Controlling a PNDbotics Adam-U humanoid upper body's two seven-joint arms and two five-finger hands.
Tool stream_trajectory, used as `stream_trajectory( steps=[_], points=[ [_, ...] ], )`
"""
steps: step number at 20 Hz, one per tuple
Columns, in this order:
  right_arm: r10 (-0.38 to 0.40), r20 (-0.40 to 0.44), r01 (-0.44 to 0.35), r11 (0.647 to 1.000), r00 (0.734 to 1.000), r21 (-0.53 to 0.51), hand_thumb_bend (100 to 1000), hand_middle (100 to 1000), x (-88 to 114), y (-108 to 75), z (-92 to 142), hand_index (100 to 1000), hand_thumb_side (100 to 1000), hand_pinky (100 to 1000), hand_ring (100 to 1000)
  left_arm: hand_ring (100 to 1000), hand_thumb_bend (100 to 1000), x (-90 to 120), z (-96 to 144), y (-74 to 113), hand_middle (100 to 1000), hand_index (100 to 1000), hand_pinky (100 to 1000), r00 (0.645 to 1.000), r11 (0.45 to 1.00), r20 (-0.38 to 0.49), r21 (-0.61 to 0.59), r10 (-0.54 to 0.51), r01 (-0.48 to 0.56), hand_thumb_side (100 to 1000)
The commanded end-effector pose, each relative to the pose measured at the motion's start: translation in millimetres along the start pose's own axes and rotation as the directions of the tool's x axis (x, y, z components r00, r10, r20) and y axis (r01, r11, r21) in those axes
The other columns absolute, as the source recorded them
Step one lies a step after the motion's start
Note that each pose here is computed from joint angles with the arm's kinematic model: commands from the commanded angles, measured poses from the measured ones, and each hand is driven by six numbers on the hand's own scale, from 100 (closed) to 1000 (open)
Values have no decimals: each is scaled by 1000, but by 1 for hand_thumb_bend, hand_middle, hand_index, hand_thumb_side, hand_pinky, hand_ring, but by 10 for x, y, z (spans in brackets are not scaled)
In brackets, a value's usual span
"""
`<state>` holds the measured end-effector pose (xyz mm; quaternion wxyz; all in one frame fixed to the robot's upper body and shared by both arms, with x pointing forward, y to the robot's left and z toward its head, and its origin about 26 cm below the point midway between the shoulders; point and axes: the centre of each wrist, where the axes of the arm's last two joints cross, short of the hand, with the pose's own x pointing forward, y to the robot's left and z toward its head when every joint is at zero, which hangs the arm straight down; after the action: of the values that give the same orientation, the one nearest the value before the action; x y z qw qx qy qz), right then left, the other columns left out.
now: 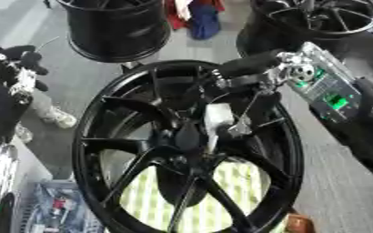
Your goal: Pull the pin out of the wheel hub.
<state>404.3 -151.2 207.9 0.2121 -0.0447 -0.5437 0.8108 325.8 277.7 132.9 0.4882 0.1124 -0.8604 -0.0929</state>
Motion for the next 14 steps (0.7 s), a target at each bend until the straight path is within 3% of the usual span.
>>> stream_trajectory(
  steps=[1,7,14],
  points=[
    [48,12,-49,996,999,70,241,811,-53,-16,9,926,283,687,775,592,258,70,-46,25,630,742,452,1000,1000,29,1,-5,5,595],
    [30,7,-31,994,1000,110,214,751,-135,90,-65,882,272,598,706,592,257,72,-47,22,631,742,453,1000,1000,30,0,-3,3,595],
    [36,33,-39,997,999,69,100,528,-148,98,-105,698,234,345,477,592,257,71,-46,22,631,742,453,1000,1000,30,0,-2,2,595]
  ],
)
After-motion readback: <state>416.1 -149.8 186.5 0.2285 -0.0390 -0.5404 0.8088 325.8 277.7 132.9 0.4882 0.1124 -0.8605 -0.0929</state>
